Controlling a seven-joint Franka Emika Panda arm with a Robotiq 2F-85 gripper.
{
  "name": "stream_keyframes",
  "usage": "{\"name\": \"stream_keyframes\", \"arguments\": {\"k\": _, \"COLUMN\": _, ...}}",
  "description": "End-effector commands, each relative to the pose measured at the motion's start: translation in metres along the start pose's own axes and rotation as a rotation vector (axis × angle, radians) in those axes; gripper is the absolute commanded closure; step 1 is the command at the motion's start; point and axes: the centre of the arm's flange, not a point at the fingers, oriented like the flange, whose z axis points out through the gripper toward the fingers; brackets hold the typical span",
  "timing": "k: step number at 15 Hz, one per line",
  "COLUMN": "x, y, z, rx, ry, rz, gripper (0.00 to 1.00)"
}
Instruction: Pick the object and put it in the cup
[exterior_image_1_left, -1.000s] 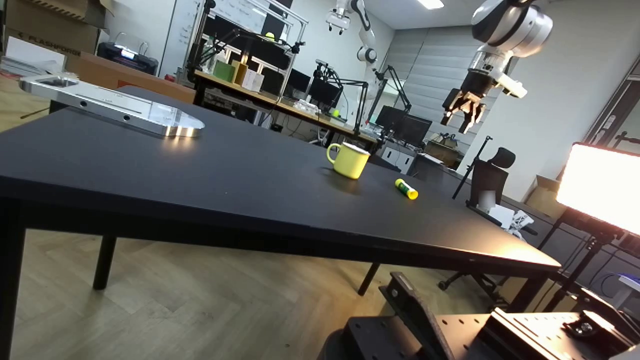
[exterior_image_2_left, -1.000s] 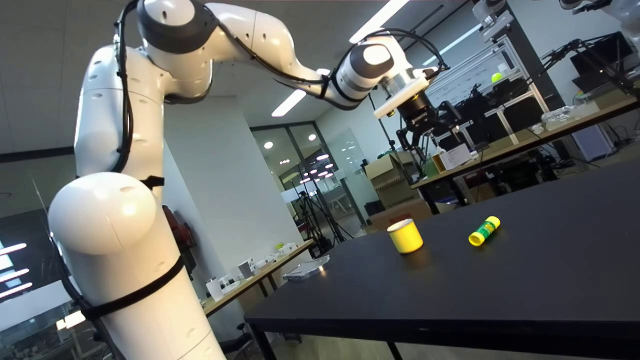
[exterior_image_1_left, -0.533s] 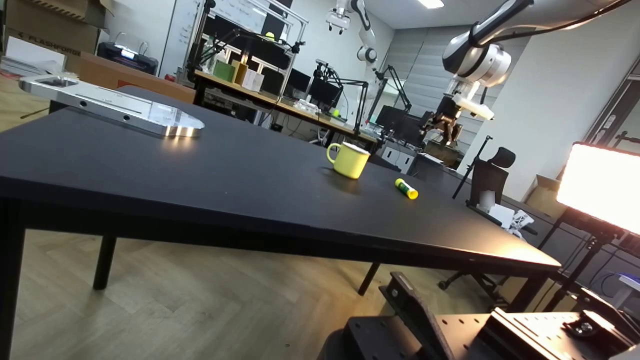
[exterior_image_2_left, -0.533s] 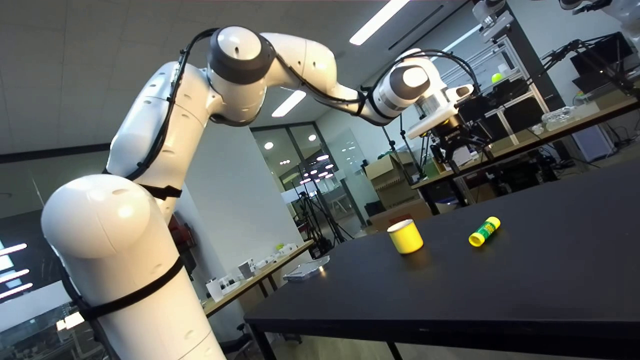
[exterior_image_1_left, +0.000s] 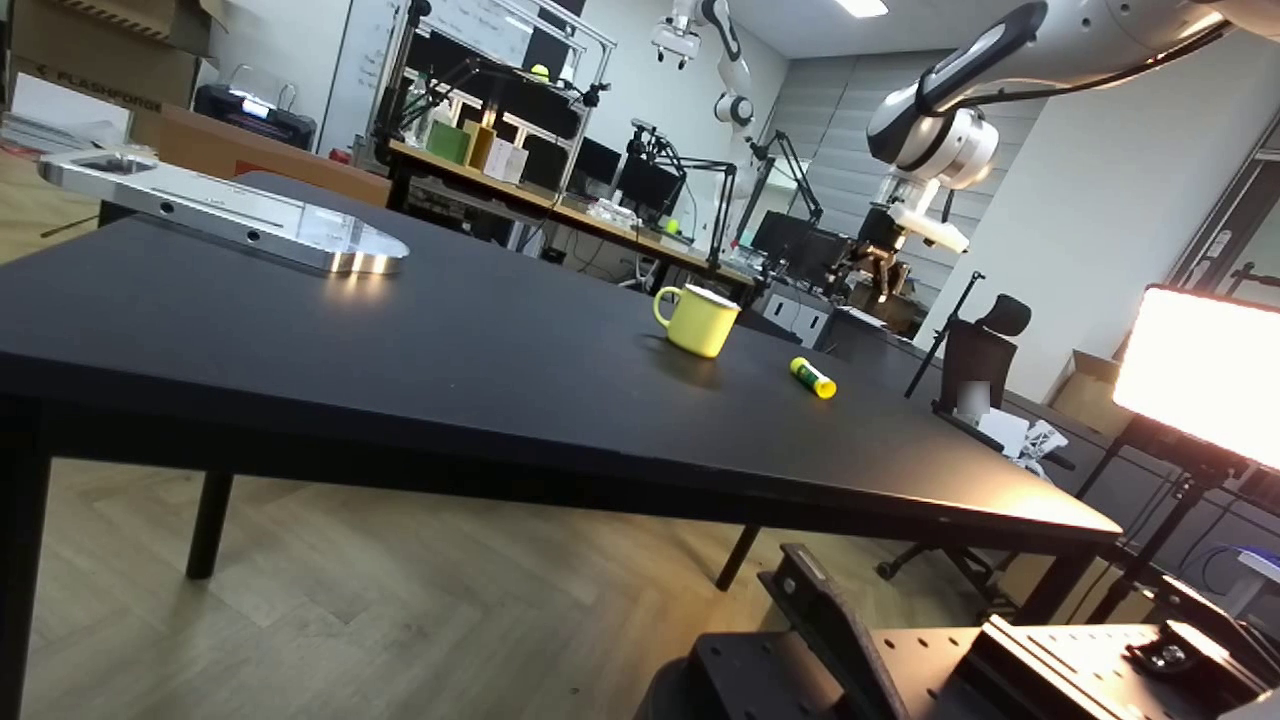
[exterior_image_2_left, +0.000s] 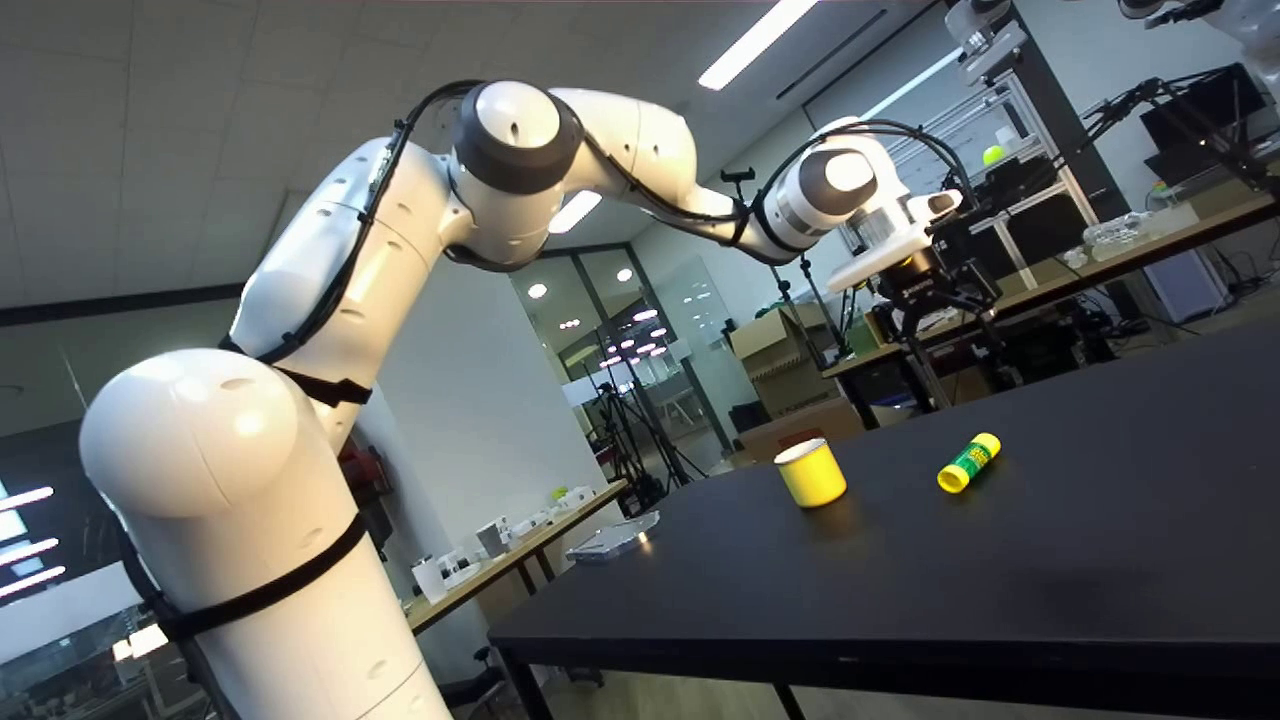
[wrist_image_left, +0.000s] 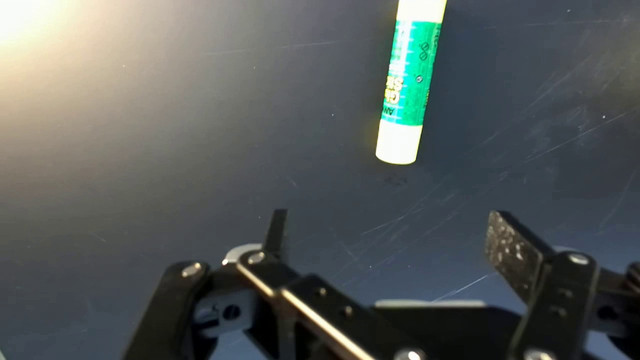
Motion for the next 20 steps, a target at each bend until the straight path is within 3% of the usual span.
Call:
{"name": "stream_keyframes", "arguments": {"k": 1, "x": -0.010, "y": 0.000, "z": 0.017, "rx": 0.007, "ry": -0.023, "rz": 0.013, "gripper": 0.00}}
{"name": "stream_keyframes", "arguments": {"k": 7, "x": -0.035, "y": 0.009, "z": 0.080, "rx": 0.083, "ry": -0.035, "rz": 0.024, "gripper": 0.00}}
{"name": "stream_keyframes", "arguments": {"k": 14, "x": -0.054, "y": -0.022, "z": 0.122, "rx": 0.132, "ry": -0.048, "rz": -0.012, "gripper": 0.00}}
{"name": "stream_keyframes", "arguments": {"k": 15, "x": -0.057, "y": -0.027, "z": 0.126, "rx": 0.127, "ry": -0.059, "rz": -0.014, "gripper": 0.25}}
{"name": "stream_keyframes", "arguments": {"k": 16, "x": -0.058, "y": -0.032, "z": 0.131, "rx": 0.122, "ry": -0.093, "rz": -0.006, "gripper": 0.26}}
{"name": "stream_keyframes", "arguments": {"k": 20, "x": -0.061, "y": -0.044, "z": 0.136, "rx": 0.093, "ry": -0.166, "rz": 0.036, "gripper": 0.53}}
